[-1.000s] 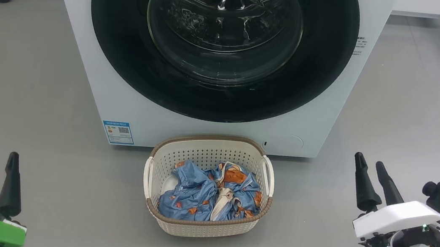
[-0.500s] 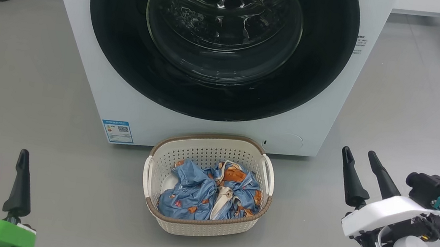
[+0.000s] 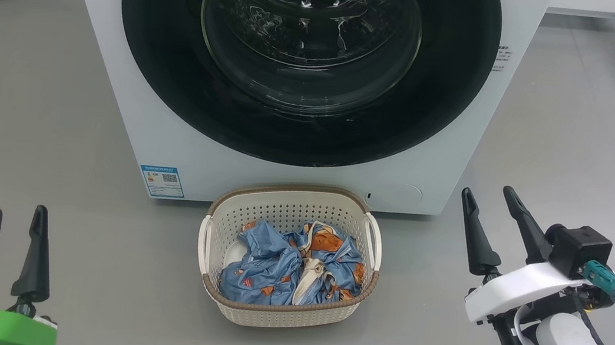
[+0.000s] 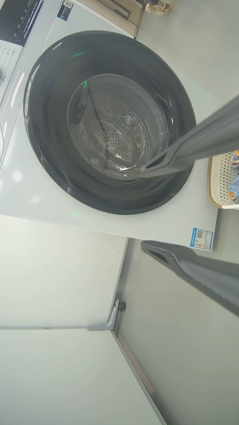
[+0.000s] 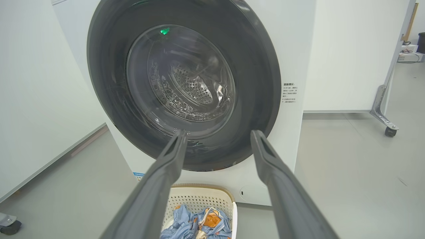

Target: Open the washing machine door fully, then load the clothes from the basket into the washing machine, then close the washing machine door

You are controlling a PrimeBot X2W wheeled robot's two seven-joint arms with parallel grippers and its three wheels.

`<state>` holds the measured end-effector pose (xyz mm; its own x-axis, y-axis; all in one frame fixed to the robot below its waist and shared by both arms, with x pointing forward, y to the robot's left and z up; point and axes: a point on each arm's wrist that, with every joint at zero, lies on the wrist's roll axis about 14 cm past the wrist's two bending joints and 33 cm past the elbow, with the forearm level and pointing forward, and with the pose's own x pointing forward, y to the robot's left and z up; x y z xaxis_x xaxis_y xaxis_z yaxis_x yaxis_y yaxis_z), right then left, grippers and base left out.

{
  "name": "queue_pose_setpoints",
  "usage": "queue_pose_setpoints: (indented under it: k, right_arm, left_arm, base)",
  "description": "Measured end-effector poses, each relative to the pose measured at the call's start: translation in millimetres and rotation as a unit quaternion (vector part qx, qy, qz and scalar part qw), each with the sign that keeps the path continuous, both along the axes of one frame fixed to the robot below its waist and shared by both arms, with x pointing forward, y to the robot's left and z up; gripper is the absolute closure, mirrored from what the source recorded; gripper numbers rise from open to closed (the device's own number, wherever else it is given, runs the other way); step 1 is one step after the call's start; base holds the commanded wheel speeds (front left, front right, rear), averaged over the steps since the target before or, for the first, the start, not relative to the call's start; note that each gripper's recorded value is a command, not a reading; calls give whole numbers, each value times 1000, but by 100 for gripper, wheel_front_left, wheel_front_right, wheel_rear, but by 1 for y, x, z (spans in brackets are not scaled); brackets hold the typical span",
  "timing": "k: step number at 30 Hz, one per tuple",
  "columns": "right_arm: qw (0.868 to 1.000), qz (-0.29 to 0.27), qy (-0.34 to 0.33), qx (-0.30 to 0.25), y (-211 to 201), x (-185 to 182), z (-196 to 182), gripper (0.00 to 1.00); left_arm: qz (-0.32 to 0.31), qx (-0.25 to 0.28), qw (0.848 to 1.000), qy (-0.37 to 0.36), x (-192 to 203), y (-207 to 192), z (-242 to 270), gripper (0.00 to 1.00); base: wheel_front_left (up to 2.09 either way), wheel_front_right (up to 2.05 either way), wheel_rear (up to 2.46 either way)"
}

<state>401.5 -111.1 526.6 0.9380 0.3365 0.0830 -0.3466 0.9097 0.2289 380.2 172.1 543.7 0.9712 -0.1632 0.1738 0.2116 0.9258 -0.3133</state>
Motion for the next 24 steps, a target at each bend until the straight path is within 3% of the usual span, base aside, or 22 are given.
queue_pose_setpoints:
  k: [24]
  right_arm:
    - [1000,1,0,-13,-1,0,-4,0]
  left_arm:
    - [8,6,1000,10,-1,3,-8,0]
  base:
    - [0,0,0]
